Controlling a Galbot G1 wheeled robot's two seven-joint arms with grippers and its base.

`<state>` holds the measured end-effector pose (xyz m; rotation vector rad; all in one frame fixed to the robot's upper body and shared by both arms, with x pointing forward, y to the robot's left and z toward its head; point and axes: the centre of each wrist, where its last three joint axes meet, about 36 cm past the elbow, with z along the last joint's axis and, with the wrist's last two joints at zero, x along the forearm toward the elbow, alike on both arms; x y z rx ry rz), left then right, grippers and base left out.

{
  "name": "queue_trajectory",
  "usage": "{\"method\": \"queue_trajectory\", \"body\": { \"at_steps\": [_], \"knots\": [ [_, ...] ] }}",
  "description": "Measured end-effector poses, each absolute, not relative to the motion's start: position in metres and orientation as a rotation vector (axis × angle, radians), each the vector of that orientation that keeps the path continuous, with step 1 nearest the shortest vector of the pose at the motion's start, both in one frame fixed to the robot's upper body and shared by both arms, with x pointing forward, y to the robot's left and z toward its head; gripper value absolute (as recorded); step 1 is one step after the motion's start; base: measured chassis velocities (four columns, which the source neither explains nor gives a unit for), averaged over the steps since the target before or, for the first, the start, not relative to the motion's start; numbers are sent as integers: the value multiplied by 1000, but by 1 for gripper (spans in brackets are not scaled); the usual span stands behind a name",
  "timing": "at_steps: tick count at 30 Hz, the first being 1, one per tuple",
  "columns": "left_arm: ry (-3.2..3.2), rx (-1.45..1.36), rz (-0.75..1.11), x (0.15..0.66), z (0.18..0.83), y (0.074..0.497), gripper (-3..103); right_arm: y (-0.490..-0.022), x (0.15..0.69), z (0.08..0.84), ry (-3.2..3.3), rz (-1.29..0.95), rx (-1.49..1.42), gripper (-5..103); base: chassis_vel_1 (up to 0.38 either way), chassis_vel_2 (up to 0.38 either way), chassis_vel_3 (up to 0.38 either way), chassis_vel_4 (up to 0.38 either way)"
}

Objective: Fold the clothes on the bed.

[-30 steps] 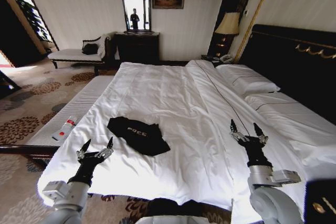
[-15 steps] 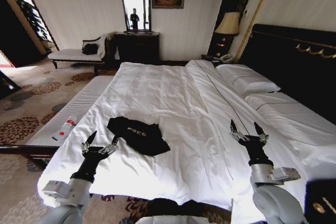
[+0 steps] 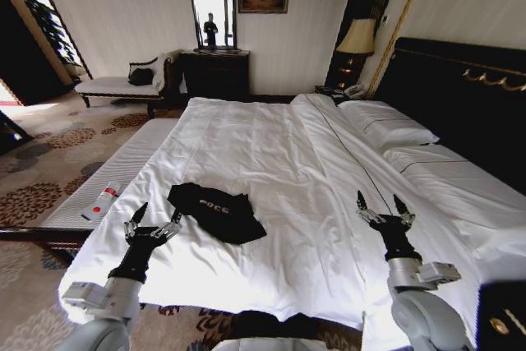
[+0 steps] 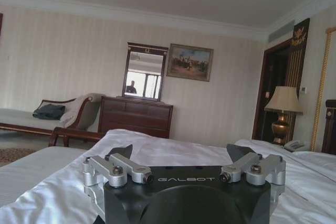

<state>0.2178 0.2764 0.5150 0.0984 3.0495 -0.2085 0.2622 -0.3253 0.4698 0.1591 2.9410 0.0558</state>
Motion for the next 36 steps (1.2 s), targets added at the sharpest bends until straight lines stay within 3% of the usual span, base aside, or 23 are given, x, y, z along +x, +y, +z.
{"method": "queue_trajectory", "body": {
  "at_steps": [36],
  "knots": [
    [2984,204,-141,247,546,298,100,-326,257,474,2940,44,157,100,24,25,-26,-23]
  ]
}}
